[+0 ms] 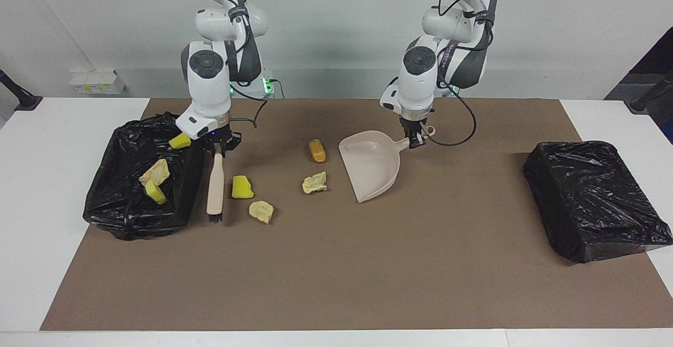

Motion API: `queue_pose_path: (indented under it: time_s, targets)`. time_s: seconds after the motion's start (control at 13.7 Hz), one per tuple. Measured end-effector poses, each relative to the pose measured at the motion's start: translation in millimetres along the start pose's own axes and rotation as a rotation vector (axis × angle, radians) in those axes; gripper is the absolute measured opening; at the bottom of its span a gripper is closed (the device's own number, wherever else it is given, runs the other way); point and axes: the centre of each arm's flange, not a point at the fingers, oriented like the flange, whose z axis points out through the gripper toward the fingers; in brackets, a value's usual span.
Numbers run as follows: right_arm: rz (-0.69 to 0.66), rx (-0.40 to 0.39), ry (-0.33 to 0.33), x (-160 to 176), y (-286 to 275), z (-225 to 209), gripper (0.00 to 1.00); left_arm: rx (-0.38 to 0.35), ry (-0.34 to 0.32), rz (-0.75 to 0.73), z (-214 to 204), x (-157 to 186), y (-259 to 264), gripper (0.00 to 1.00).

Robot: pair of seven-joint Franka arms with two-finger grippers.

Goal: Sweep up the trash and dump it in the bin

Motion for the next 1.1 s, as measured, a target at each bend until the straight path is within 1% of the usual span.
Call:
queue_pose_path:
  time_s: [0.15,0.29,0.51,0.88,1.1]
  targets:
    - [-0.021,0.003,-0.003,-6.9,-10.4,11.8,0.26,0.0,0.0,-0.009,0.0,1.0,1.1,0.33]
    - [-0.05,0.007,0.008,-10.3,-24.8,22.5,0.26,0.0,-0.001,-0.011,0.3,1.1,1.4,0.33]
    - [-0.089,0.017,0.054,-3.6,-67.8,29.7,0.26,0.0,-0.001,-0.011,0.2,1.1,1.5,0.33]
    - [-0.196,0.023,0.094,4.0,-162.2,15.5,0.26,0.001,0.001,-0.013,0.0,0.5,0.7,0.33]
    - [-0.273,0.044,0.102,-6.0,-214.3,8.4,0.26,0.002,0.002,-0.014,0.0,0.3,0.3,0.33]
